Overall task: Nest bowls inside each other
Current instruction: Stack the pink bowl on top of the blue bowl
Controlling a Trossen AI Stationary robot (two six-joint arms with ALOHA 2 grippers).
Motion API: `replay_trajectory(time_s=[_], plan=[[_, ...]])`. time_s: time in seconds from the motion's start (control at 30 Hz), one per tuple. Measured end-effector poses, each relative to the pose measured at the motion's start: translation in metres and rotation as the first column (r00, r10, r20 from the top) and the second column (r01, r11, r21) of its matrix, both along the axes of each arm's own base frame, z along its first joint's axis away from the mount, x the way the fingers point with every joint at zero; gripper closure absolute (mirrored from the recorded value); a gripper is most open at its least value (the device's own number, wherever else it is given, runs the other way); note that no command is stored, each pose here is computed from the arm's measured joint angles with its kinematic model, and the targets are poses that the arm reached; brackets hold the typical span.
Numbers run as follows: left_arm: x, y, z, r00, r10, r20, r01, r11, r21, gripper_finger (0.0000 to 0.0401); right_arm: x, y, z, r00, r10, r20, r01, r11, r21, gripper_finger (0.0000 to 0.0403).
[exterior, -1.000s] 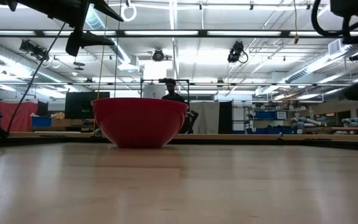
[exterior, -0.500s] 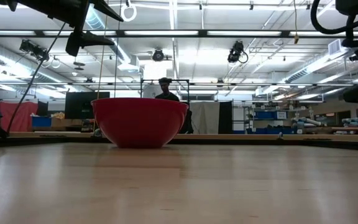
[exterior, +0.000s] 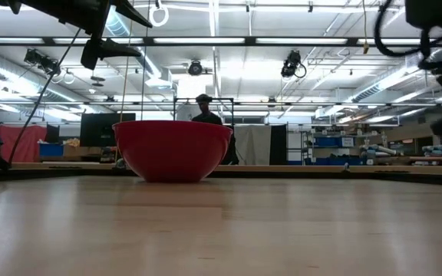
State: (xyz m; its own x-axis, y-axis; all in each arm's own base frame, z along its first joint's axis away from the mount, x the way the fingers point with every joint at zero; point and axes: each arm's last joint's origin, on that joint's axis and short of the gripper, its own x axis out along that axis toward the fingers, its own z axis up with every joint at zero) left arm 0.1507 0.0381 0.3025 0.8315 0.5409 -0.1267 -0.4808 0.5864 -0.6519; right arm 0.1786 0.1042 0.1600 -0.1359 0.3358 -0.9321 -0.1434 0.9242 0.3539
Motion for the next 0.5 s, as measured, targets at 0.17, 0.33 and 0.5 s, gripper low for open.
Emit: replay_trajectory(time_s=[0.17, 0.33, 0.5], plan=[[0.000, 0.000, 0.000, 1.000, 0.003, 0.002, -0.003, 1.000, 0.000, 0.0087, 0.024, -0.006, 0.025, 0.993, -0.043, 0.111, 0.047, 0.998, -0.030, 0.0380], [0.000, 0.000, 0.000, 1.000, 0.004, 0.003, -0.004, 1.000, 0.001, 0.0087, 0.053, -0.033, 0.050, 0.959, -0.164, 0.230, 0.175, 0.984, -0.026, 0.0380], [0.000, 0.000, 0.000, 1.000, 0.004, 0.002, -0.004, 1.000, 0.000, 0.0087, 0.081, -0.071, 0.069, 0.915, -0.278, 0.291, 0.293, 0.956, -0.006, 0.0380]])
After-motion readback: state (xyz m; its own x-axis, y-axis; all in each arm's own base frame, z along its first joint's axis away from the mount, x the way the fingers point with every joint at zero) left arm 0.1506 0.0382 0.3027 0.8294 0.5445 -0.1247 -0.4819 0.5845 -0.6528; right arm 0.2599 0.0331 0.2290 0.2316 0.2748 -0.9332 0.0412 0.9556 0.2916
